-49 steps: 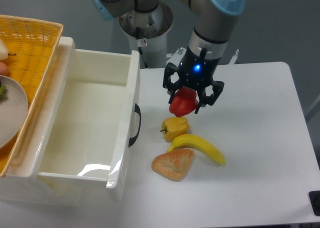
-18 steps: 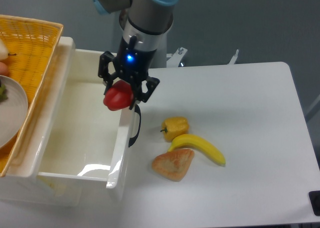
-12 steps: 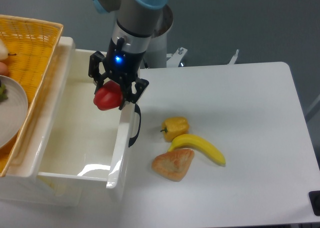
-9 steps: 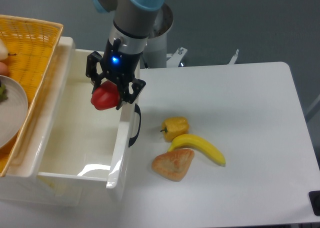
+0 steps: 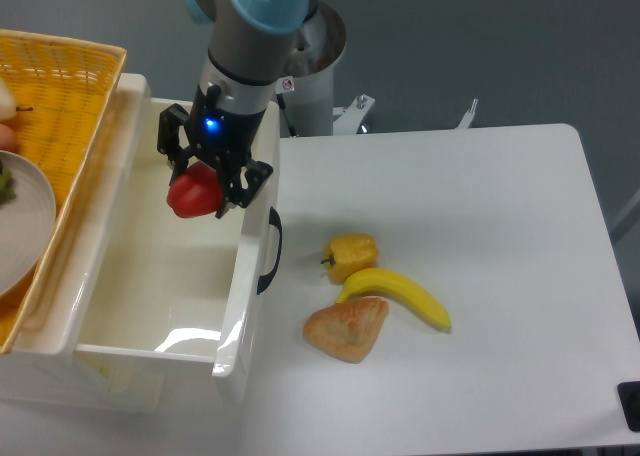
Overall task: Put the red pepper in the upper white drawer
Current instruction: 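Hold the red pepper above the drawer interior, adjusting slightly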
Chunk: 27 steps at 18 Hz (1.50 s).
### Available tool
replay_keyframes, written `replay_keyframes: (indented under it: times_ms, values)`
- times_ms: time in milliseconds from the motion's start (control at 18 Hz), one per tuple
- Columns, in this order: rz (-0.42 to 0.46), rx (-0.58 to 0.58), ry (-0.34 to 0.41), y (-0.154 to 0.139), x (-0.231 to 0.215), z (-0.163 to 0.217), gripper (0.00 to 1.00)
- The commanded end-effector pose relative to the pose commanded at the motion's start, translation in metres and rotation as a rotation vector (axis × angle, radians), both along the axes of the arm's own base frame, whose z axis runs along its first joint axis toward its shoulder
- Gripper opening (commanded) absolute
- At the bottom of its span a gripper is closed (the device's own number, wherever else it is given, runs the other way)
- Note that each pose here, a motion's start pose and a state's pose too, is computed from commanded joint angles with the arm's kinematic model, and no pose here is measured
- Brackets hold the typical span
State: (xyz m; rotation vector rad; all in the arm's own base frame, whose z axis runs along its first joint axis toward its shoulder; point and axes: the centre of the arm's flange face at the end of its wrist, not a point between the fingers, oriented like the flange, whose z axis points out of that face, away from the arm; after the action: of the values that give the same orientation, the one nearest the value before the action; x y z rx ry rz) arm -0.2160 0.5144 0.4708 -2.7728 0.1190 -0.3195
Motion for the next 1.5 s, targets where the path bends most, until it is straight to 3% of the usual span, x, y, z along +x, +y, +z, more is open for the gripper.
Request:
replay_keyframes:
  times_ms: [1500]
  values:
    - [-0.056, -0.035, -0.027, 0.013, 0.02, -0.028, 0.49]
